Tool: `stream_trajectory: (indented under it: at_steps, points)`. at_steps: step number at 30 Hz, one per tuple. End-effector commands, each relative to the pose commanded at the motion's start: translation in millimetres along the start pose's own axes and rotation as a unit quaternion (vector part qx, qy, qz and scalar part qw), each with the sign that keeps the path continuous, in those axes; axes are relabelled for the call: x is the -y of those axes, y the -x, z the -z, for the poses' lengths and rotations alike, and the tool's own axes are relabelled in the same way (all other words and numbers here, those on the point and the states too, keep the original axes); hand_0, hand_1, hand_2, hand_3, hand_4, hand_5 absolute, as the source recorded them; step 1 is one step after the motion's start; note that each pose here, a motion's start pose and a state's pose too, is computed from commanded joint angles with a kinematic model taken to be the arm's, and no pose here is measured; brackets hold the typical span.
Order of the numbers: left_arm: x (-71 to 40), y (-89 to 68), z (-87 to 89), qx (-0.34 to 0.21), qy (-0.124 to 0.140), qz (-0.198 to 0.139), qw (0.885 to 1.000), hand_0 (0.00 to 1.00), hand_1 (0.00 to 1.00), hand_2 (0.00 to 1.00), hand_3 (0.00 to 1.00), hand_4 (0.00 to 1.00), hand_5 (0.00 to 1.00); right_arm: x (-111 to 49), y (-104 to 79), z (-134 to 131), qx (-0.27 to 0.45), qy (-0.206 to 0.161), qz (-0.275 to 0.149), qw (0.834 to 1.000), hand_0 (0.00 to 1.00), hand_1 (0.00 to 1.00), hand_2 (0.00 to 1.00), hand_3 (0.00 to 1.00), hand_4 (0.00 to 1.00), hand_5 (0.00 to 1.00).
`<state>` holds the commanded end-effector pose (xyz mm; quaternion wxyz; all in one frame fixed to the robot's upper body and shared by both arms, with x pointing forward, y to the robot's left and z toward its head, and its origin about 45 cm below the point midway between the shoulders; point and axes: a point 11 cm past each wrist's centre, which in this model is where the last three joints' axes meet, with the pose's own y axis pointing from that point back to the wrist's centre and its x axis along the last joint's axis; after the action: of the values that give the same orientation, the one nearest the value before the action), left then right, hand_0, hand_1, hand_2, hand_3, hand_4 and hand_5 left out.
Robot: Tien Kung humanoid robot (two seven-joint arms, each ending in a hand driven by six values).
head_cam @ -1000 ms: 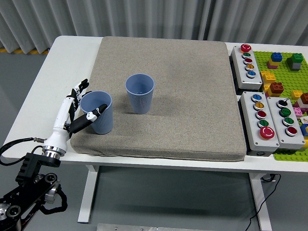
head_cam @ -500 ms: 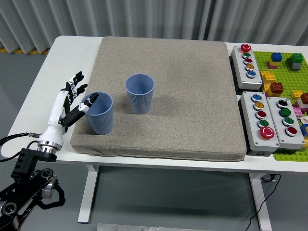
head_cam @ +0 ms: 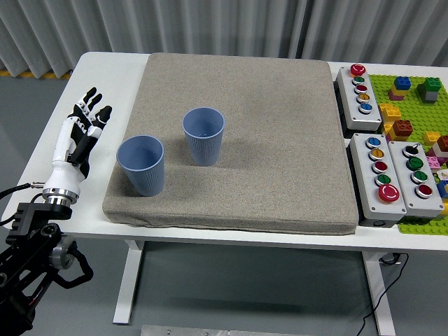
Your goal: Pick cup pour cup place
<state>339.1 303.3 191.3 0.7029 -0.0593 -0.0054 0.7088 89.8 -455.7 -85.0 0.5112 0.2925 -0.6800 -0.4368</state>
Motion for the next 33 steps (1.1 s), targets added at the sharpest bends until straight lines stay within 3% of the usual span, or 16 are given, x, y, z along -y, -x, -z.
stream_trajectory:
  at_steps: [11,33]
  points:
    - [6.0,1.8,-1.3,-0.044,0.006,-0.014,0.999,0.839,0.847,0.923,0.908,0.892,0.998,-0.7,1.1,2.2,0.002,-0.001,0.001,1.0,0.641,0.599,0.506,0.573,0.002,0.002]
    - [3.0,1.2,-5.3,-0.023,0.012,-0.017,1.0,0.841,0.846,0.91,0.91,0.87,0.998,-0.6,0.1,2.1,0.016,0.0,0.001,1.0,0.641,0.599,0.506,0.573,0.002,0.002]
